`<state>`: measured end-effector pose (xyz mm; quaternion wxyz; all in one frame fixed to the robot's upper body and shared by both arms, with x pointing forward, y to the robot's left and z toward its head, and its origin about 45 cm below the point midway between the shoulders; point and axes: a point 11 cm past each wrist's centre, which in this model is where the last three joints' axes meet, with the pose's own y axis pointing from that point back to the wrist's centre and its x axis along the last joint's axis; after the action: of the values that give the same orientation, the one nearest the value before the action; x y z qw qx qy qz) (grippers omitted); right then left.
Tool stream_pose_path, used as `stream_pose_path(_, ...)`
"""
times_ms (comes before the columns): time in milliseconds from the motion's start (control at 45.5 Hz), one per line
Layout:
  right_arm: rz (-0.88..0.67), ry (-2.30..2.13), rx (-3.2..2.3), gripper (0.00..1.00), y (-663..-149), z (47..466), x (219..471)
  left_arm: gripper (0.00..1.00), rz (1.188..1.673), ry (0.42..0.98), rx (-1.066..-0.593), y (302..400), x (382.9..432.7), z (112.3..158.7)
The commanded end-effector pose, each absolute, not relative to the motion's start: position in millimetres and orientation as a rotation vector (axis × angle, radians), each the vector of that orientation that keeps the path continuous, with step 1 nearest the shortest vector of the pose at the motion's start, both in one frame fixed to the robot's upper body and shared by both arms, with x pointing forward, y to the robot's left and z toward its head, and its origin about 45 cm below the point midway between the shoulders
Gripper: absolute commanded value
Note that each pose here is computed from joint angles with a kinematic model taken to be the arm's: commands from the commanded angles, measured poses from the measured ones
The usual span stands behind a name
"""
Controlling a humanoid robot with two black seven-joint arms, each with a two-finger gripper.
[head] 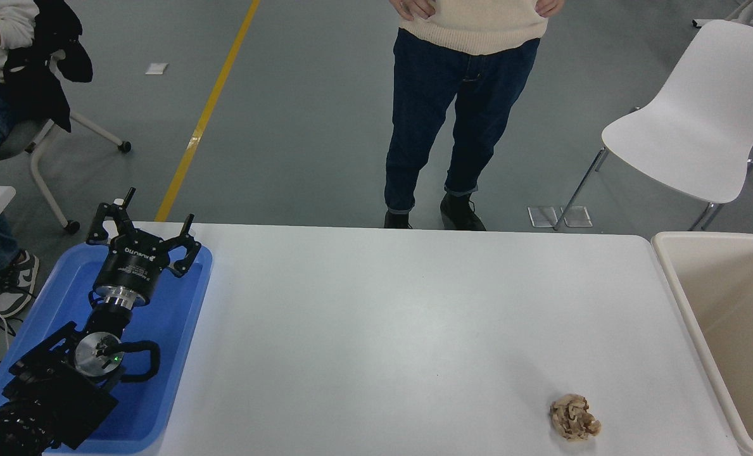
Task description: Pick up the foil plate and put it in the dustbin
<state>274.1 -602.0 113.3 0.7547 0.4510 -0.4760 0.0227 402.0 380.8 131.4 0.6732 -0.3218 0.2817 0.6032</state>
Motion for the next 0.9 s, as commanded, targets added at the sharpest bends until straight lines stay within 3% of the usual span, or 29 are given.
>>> stream_pose_path(0, 0.019, -0.902, 1.134, 1.0, -560.8, 127.8, 276.2, 1.0, 1.357, 0.635, -0.722, 380.6, 402.0, 131.3)
stream_pose_path(264, 0.071, -0.718, 1.242, 1.0, -508.9, 170.2, 301.7, 1.0, 1.357, 0.636, -0.721, 380.5, 402.0, 131.2)
stream_pose_path(615, -0.085, -0.446, 1.442, 1.0, -451.6, 217.2, 321.5, 1.0, 1.356, 0.637, -0.72, 380.4, 402.0, 131.1)
stream_pose_path(879, -0.111, -0.18, 1.493, 1.0, -395.9, 245.6, 337.1, 1.0, 1.356, 0.637, -0.72, 380.4, 402.0, 131.1)
